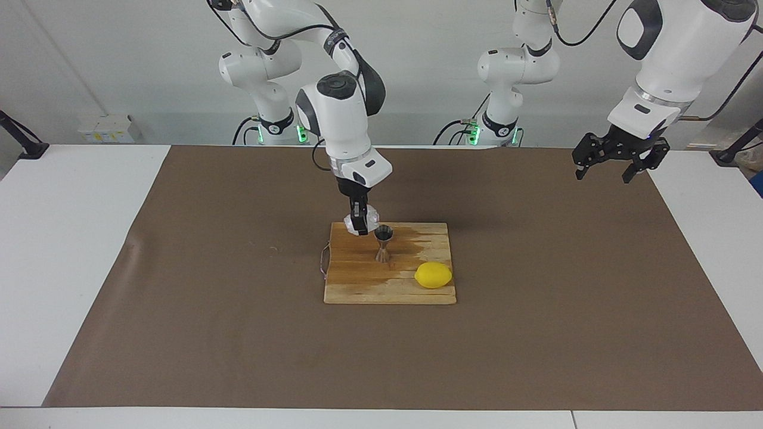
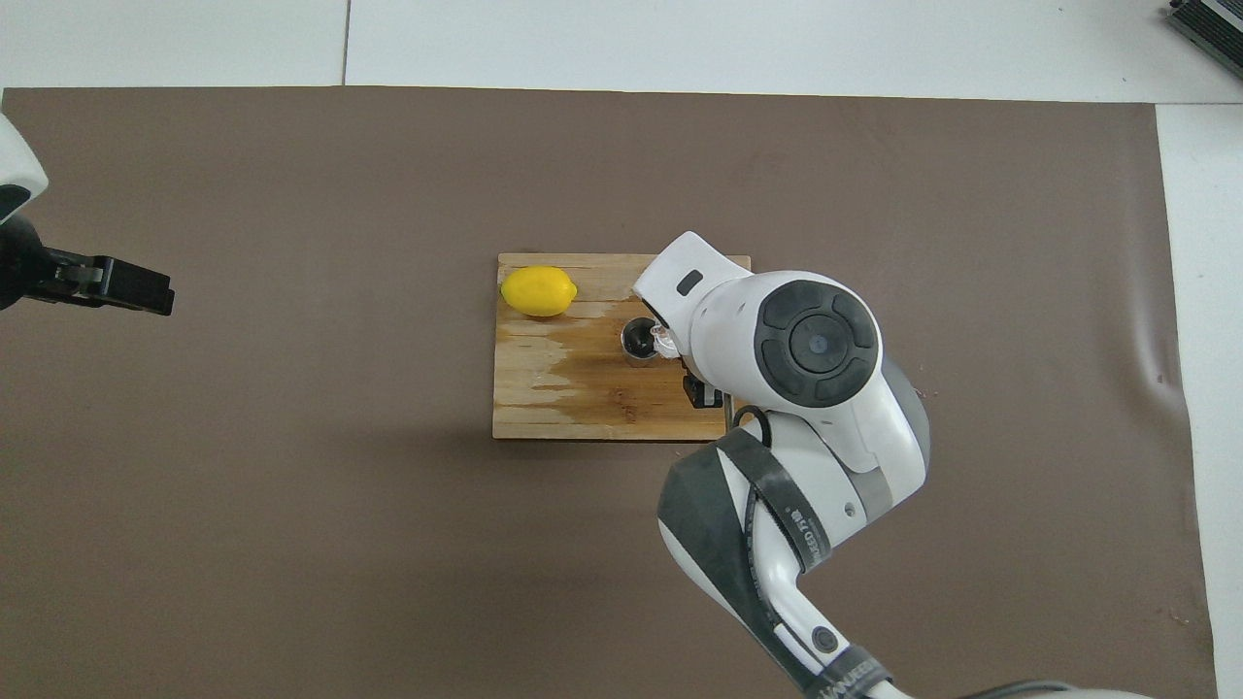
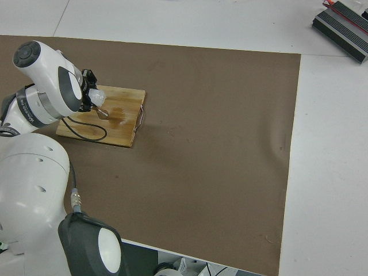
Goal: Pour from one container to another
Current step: 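Tilt the white cup with the right gripper over the metal cup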
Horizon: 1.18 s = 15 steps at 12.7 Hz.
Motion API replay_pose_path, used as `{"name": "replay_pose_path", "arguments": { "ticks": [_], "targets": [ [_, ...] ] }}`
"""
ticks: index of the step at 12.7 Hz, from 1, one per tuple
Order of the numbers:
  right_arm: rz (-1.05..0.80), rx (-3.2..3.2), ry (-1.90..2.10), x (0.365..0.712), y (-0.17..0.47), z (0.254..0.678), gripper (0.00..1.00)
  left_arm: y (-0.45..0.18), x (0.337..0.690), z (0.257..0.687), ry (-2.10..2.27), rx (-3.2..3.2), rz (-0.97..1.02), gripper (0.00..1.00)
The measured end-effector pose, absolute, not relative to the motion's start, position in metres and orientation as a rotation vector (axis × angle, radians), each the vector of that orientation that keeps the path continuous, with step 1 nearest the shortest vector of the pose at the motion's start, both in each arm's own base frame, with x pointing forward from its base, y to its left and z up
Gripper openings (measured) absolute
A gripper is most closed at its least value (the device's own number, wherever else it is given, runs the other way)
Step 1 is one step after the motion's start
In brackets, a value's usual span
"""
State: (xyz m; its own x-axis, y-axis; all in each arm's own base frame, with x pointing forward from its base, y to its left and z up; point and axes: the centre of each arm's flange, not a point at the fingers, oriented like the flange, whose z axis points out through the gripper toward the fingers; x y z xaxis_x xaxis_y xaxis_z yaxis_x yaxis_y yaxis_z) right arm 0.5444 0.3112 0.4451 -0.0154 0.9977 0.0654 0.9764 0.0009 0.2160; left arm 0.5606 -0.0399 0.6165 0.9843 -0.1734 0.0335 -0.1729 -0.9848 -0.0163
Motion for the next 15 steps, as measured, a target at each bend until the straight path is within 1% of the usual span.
{"name": "replay_pose_path", "arguments": {
  "ticks": [3, 15],
  "targets": [
    [0.287, 2.050, 2.156, 0.538, 0.323, 0.445, 0.49, -0.040, 0.561, 0.617, 0.272, -3.116, -0.054, 1.00],
    [0.258, 1.939, 2.166, 0.535, 0.328, 0.446, 0.49, -0.040, 0.561, 0.617, 0.272, -3.116, -0.054, 1.00]
  ]
}}
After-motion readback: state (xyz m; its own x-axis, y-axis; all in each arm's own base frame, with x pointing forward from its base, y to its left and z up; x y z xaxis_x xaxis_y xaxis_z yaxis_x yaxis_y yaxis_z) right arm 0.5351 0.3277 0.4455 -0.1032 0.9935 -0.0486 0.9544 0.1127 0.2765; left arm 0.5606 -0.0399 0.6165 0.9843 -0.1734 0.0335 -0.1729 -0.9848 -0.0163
